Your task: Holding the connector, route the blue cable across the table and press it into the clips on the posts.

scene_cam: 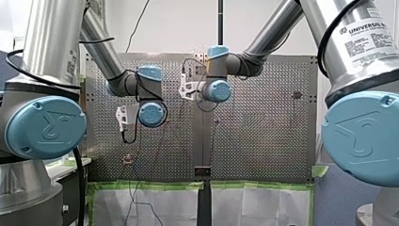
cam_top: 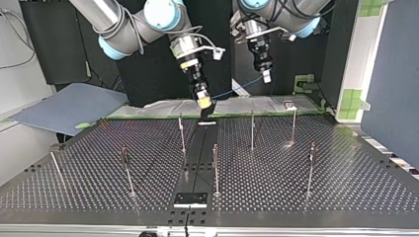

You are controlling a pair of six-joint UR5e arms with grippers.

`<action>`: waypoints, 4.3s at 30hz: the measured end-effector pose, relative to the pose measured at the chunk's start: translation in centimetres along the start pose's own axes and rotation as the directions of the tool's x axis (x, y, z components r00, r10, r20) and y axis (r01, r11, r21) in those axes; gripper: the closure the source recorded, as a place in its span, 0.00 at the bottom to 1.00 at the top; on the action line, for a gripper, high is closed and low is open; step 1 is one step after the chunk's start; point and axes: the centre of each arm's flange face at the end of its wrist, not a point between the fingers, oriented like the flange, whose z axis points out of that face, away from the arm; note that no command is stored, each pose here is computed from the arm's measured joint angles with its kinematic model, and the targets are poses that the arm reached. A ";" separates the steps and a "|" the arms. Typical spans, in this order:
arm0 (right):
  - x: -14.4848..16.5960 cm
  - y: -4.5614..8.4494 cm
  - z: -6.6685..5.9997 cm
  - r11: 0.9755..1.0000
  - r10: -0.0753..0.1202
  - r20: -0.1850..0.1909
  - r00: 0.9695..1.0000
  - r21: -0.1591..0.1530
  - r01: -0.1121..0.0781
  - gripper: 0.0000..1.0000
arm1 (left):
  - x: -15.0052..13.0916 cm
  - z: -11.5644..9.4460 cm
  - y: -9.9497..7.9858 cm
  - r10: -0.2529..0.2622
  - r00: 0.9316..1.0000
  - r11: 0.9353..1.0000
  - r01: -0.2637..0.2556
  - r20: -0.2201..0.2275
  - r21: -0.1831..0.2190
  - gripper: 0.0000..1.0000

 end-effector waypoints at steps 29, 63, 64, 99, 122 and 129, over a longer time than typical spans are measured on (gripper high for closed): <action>4.6 -4.9 3.5 0.996 0.013 0.057 0.998 0.086 -0.018 1.00 | -12.0 4.3 3.1 -0.048 0.992 0.993 0.060 0.120 -0.101 1.00; 7.6 -7.6 8.4 0.993 0.032 0.125 0.992 0.112 -0.047 1.00 | -15.6 14.4 8.0 -0.126 0.963 0.984 0.152 0.237 -0.094 1.00; 7.8 -7.7 8.6 0.993 0.033 0.121 0.992 0.112 -0.047 1.00 | -15.7 14.5 8.1 -0.128 0.963 0.984 0.153 0.239 -0.093 1.00; 12.7 -8.9 15.0 0.992 0.063 -0.024 0.998 0.115 -0.060 1.00 | -16.8 21.3 10.3 -0.196 0.933 0.979 0.203 0.303 0.009 1.00; 12.0 -9.2 17.0 0.991 0.067 -0.042 0.997 0.117 -0.061 1.00 | -15.5 26.7 11.1 -0.232 0.923 0.972 0.211 0.306 0.101 1.00; 11.6 -8.6 17.4 0.993 0.062 -0.040 0.997 0.106 -0.058 1.00 | -14.1 28.6 10.8 -0.230 0.931 0.972 0.205 0.282 0.119 1.00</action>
